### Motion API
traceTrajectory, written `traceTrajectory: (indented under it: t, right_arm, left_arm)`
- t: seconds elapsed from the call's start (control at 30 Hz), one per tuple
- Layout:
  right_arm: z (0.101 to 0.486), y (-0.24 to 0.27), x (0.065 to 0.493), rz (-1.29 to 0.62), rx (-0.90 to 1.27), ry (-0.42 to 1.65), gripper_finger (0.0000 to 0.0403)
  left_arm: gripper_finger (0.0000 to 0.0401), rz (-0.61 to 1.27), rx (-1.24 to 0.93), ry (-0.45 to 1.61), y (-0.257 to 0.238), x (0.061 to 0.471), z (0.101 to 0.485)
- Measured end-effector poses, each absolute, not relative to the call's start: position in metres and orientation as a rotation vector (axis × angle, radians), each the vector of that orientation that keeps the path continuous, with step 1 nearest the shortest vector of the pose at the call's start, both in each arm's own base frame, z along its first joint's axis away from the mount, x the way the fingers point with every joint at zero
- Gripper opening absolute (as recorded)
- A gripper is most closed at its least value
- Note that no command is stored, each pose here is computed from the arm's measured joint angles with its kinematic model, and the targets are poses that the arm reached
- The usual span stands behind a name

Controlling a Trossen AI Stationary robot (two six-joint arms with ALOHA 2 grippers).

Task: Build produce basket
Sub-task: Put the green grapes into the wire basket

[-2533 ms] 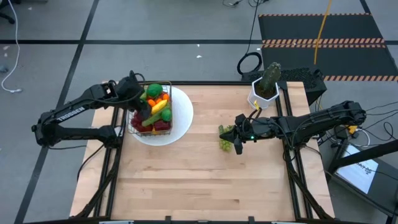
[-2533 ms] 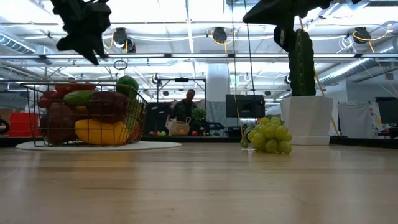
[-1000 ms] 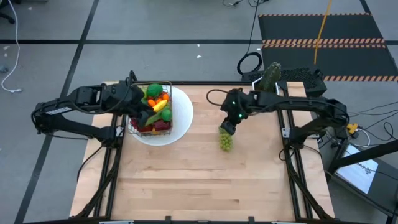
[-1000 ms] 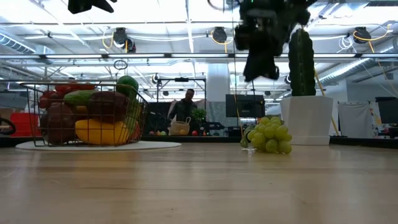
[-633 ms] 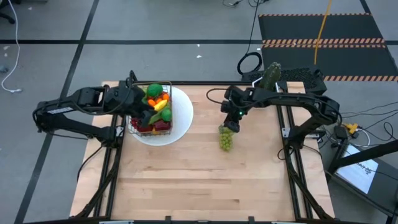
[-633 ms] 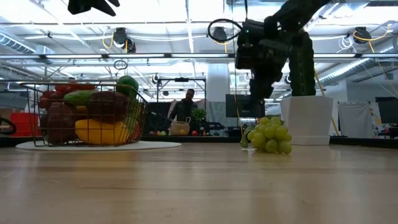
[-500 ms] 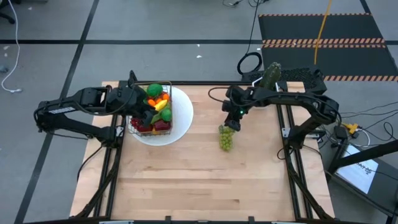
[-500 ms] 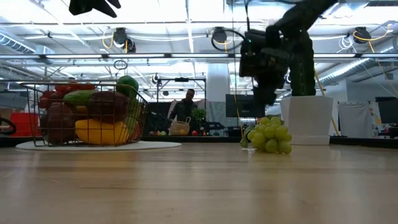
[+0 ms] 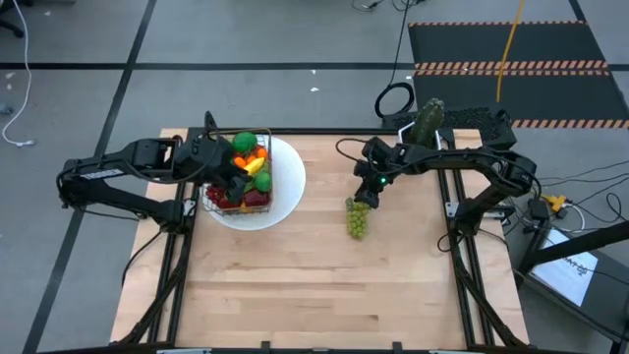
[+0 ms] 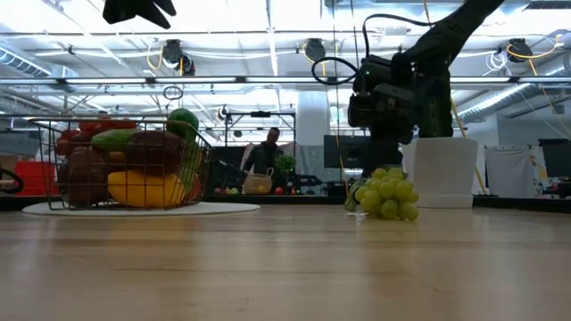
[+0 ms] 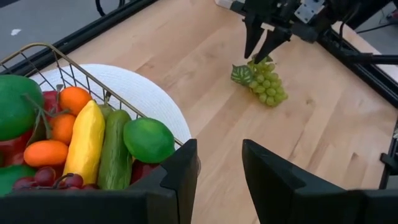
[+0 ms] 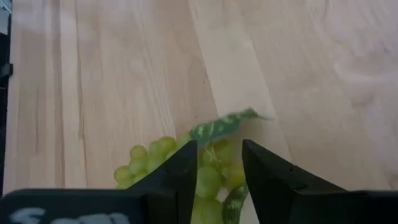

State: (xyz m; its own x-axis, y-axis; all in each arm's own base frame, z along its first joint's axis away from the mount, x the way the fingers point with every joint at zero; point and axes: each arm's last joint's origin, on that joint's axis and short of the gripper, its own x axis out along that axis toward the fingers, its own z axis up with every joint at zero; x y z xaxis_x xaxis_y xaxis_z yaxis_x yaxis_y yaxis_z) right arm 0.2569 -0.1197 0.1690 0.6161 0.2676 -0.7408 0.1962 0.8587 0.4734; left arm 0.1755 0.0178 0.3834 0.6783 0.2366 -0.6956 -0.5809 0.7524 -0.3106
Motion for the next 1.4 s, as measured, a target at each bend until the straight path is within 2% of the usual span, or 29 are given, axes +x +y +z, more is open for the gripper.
traceTrajectory:
  t: [0.23,0.67,1.4]
  right_arm:
    - [0.1596,-0.1172,0.2501,0.021,0.599,0.955,0.0126]
    - [0.1581,-0.1186,0.2485,-0.022,0.616,0.965,0.0090]
    - [0.1596,-0.1249,0.2471,-0.048,0.697,0.934,0.0144]
  left_arm:
    - [0.0127,0.477,-0.530,0.684,0.0178,0.1754,0.3836]
    - [0.0127,0.479,-0.533,0.683,0.0178,0.1755,0.3836]
    - [0.0127,0.479,-0.521,0.684,0.0180,0.1754,0.3836]
